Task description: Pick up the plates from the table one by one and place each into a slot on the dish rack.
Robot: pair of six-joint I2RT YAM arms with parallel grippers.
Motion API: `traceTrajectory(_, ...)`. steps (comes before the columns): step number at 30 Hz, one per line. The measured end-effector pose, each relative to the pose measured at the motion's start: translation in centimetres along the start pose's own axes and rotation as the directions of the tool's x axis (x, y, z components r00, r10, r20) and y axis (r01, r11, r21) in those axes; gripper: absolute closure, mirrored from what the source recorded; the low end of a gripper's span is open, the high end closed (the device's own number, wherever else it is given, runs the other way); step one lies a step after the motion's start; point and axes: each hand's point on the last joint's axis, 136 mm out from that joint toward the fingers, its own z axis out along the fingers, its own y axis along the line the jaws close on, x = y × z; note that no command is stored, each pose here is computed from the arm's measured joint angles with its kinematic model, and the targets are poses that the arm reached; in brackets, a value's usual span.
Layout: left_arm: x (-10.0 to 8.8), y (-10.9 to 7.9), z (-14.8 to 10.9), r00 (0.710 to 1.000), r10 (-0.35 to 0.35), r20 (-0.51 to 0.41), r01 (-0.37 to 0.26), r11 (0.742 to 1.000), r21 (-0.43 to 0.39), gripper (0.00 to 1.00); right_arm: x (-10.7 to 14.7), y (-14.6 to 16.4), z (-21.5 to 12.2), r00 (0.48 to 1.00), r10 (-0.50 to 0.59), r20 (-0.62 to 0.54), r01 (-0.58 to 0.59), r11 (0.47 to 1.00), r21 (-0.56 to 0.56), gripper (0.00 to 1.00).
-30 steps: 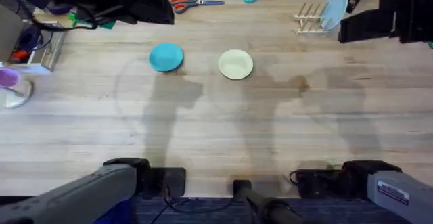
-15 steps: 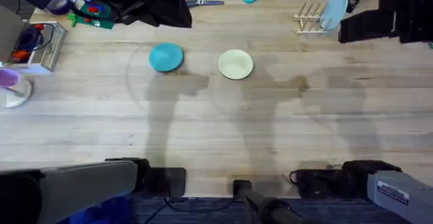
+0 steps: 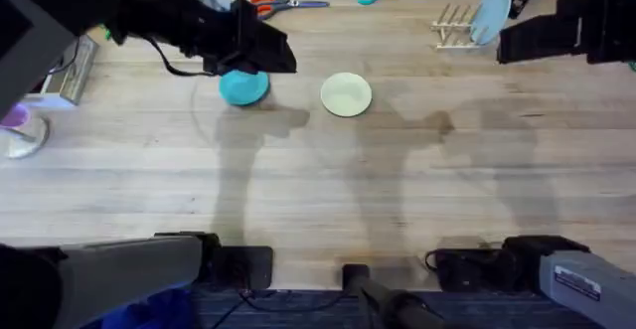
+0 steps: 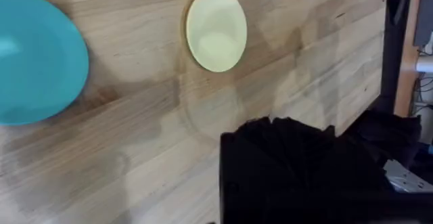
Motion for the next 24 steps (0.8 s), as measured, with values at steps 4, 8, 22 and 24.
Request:
traceTrajectory(4, -0.4, 0.0, 1.0, 1.0, 0.002, 0.017, -0.002, 1.0, 0.008, 0.959, 0.0, 0.0, 0.0, 1.0, 0.0, 0.0, 0.0, 1.0, 0.0, 0.007)
traceTrajectory(8, -1.1, -1.0, 1.7, 0.999, 0.023, 0.036, -0.024, 0.999, 0.026, 0.959, 0.0, 0.0, 0.0, 1.0, 0.0, 0.001, 0.0, 1.0, 0.0, 0.008)
traceTrajectory(22, -1.3, -0.1, 7.9, 0.994, -0.057, -0.092, 0.067, 0.991, 0.118, 0.96, 0.0, 0.0, 0.0, 1.0, 0.0, 0.001, 0.0, 1.0, 0.0, 0.007)
traceTrajectory(24, -1.2, 0.1, 8.4, 0.991, -0.073, -0.108, 0.087, 0.988, 0.128, 0.96, 0.0, 0.0, 0.0, 1.0, 0.0, 0.001, 0.0, 1.0, 0.0, 0.007)
